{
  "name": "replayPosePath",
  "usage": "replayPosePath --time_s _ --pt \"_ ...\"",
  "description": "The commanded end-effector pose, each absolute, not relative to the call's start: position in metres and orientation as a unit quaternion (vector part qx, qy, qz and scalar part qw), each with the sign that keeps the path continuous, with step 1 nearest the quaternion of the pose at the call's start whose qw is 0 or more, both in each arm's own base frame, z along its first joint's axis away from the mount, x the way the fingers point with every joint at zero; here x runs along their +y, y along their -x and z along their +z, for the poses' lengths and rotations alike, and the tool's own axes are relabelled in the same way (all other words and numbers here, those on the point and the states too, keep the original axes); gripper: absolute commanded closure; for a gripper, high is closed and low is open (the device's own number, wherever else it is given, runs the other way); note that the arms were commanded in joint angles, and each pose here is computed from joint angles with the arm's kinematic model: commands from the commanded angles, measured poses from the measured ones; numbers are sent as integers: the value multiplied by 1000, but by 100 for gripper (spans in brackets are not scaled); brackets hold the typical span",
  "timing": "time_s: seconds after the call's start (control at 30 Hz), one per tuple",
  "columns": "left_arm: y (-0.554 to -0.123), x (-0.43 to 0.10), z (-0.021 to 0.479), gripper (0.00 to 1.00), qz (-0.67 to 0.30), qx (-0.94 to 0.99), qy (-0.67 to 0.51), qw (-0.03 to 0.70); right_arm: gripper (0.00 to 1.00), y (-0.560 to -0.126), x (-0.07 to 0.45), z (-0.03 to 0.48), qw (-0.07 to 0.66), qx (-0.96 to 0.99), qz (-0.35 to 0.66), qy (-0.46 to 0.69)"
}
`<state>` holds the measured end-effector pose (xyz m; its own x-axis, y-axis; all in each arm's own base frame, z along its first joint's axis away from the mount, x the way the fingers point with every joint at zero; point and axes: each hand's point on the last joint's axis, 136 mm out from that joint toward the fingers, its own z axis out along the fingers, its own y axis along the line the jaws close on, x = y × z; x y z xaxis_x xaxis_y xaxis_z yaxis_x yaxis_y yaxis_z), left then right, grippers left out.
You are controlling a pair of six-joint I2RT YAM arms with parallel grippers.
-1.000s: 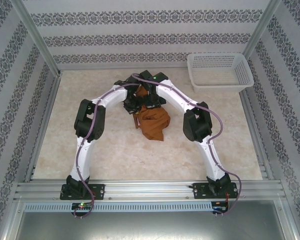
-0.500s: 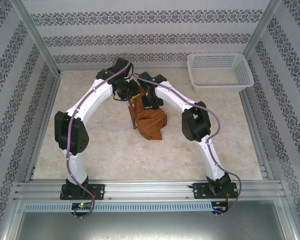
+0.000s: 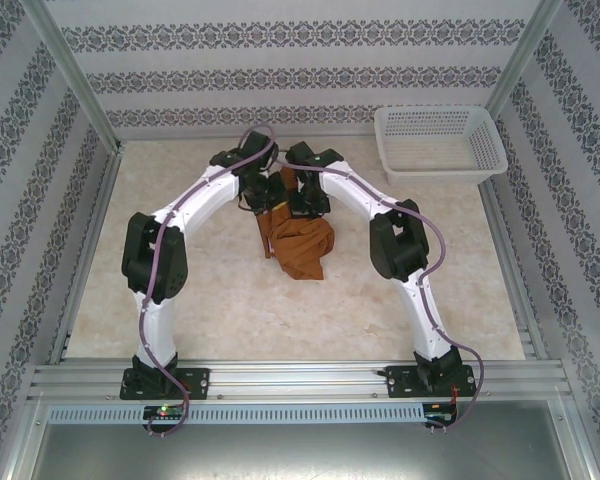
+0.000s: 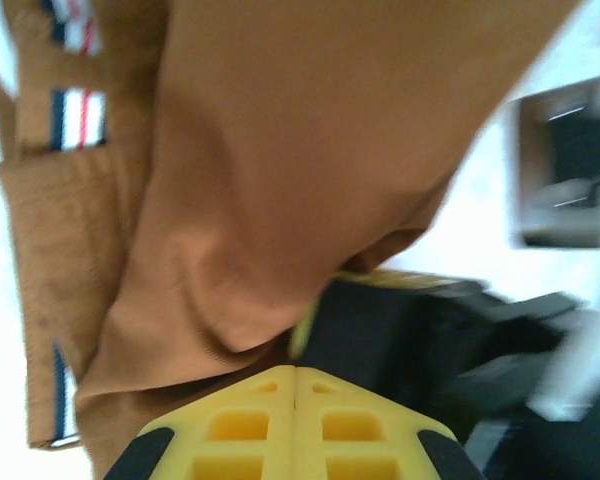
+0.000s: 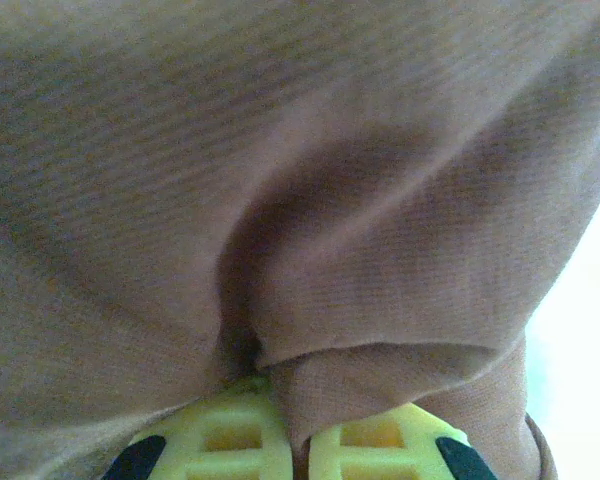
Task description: Roll up the long pants
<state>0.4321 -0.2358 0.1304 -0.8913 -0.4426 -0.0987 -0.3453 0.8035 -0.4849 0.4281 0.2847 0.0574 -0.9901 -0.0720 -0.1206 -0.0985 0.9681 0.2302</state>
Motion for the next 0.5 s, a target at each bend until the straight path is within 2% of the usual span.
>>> replayPosePath --time_s 0.0,0.1,0.3,0.47 --pt "-424 -228 128 100 -213 944 222 117 100 -394 305 18 -38 984 163 54" --pt "-419 -226 116 100 -198 948 229 96 100 -395 305 21 -42 982 179 48" --pt "-404 -235 112 100 -231 935 248 100 100 -401 301 29 -40 980 189 45" --pt "-390 -237 73 100 -195 945 254 69 100 -402 303 38 -37 978 202 40"
